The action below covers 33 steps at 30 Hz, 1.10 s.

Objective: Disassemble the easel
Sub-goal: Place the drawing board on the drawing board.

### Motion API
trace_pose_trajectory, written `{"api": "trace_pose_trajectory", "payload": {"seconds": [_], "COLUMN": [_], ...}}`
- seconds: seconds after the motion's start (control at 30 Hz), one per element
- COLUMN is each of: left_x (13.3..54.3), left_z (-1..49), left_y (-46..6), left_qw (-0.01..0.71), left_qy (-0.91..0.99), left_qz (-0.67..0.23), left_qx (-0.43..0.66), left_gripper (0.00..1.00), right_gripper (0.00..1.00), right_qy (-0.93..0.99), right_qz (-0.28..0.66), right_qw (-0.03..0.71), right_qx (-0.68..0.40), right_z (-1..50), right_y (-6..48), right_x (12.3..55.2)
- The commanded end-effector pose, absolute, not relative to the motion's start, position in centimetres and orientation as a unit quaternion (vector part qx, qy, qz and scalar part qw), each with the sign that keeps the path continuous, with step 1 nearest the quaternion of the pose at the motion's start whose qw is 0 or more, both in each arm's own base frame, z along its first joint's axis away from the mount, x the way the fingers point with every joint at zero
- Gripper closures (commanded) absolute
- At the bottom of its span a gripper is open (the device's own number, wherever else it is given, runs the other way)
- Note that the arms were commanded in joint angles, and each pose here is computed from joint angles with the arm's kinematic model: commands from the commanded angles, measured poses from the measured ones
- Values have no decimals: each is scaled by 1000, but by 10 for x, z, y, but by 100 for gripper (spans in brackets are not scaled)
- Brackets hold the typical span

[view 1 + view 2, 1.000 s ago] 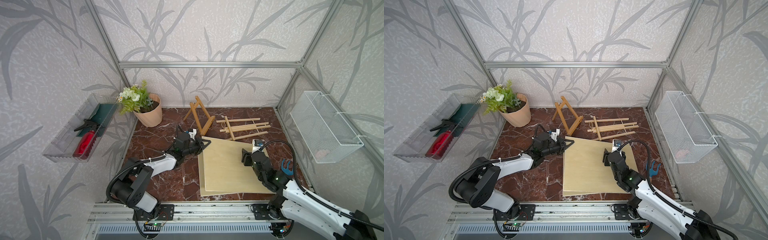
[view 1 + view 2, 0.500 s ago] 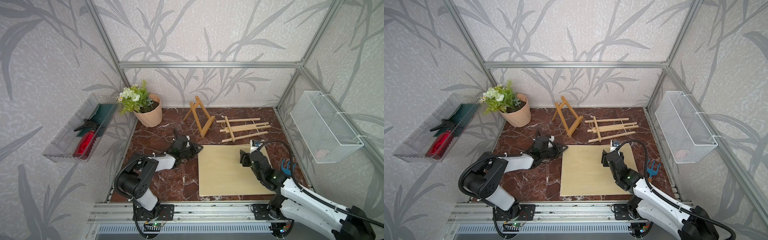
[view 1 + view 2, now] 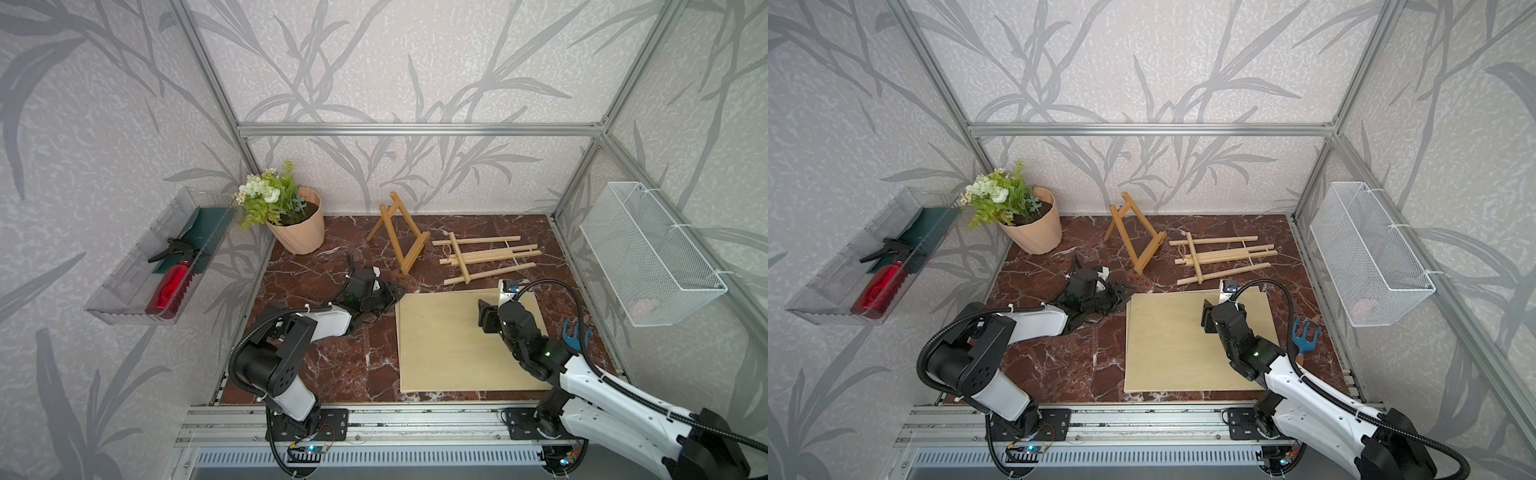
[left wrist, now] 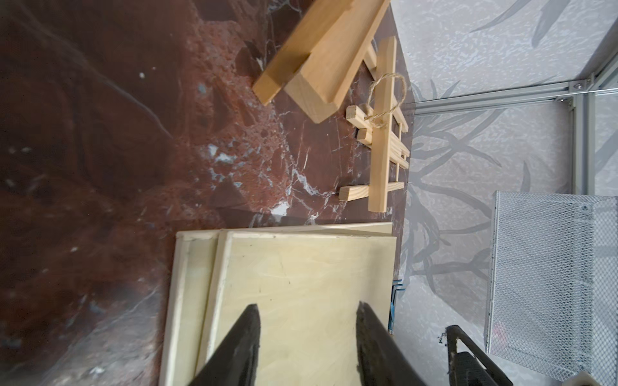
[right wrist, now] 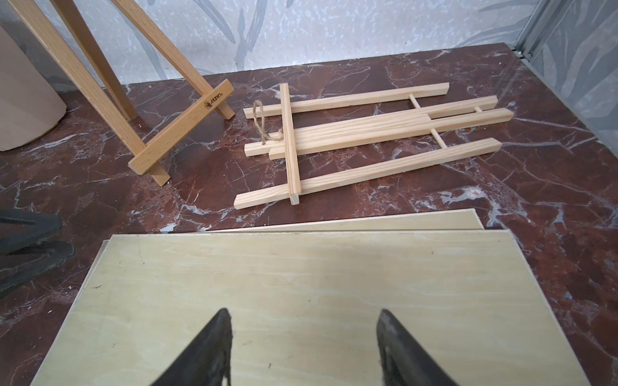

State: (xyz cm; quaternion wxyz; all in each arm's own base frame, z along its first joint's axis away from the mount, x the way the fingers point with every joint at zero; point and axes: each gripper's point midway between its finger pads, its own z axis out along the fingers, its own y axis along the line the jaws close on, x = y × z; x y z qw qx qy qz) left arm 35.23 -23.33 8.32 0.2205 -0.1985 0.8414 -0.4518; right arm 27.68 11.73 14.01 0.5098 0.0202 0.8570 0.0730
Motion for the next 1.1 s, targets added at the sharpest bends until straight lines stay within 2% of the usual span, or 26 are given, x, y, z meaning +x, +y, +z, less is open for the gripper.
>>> {"api": "trace_pose_trajectory", "payload": {"seconds": [0.0,0.33,0.37,0.4,0.57,0.7,0.87,1.07], "left_x": [365,356,352,348,312,280,248,233], "left_z": [102,134,138,144,166,176,151,139], "left_y": [-234,-220,-217,-213,-186,-160,-118,-98], "left_qw": [239,286,294,305,369,399,407,440], "left_qy": [826,824,825,826,846,849,865,857], "left_qz": [-473,-460,-454,-445,-357,-316,-245,-224], "left_qx": [-191,-170,-167,-165,-145,-145,-159,-149], "left_gripper": [51,26,17,11,3,1,1,1], "right_gripper": [32,32,32,32,31,31,29,29], "right_qy": [848,850,851,850,849,847,818,803], "right_qz": [86,94,94,94,97,116,205,278], "right_qw": [522,517,517,517,519,518,534,511], "right_qx": [31,25,25,25,20,9,-50,-126], "right_z": [153,150,149,149,149,149,162,163], "right_y": [120,125,125,125,127,135,167,206], "right_x": [282,283,282,282,283,283,275,267]}}
